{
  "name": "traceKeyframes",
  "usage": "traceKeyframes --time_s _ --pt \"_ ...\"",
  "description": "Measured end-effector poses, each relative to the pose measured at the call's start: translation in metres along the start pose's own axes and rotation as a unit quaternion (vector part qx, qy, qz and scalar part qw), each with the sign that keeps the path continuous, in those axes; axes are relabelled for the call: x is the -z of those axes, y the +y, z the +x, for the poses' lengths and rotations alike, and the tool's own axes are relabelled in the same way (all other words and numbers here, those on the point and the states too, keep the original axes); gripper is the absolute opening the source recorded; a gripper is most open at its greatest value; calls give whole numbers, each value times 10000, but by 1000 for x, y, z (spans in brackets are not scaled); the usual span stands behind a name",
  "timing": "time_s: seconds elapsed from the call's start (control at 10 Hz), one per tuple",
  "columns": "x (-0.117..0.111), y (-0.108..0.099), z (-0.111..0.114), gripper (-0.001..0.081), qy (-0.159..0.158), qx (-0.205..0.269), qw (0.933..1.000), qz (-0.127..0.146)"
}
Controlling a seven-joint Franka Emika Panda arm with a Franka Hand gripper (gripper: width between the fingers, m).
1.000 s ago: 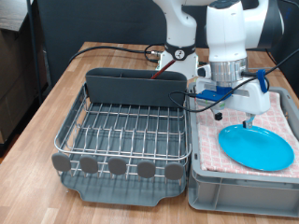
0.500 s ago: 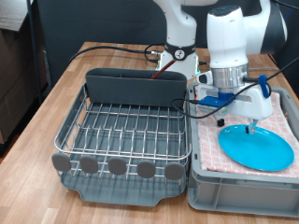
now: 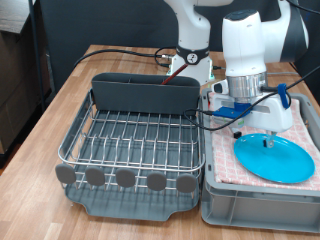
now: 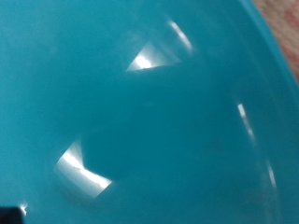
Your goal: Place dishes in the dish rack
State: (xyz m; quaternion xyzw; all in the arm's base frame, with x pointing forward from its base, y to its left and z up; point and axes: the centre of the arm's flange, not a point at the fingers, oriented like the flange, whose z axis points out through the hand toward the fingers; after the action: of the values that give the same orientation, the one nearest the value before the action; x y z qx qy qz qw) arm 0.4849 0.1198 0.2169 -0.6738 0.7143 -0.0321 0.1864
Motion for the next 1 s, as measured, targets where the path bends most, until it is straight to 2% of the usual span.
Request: traceKeyframes --time_s 0.1,0.2,0.3,0.5,0.6,0.7,1.0 --pt "0 0 1 705 5 -11 10000 -2" --pt "0 0 2 535 13 -26 10000 -2" --pt "-1 0 3 535 20 -38 10000 -3" --pt "-1 0 4 235 27 -47 10000 -5" --pt "-1 -1 4 235 28 -47 10000 -3" --pt "-1 -2 4 80 27 -31 10000 4" --pt "-2 -5 5 57 47 -46 9999 -91"
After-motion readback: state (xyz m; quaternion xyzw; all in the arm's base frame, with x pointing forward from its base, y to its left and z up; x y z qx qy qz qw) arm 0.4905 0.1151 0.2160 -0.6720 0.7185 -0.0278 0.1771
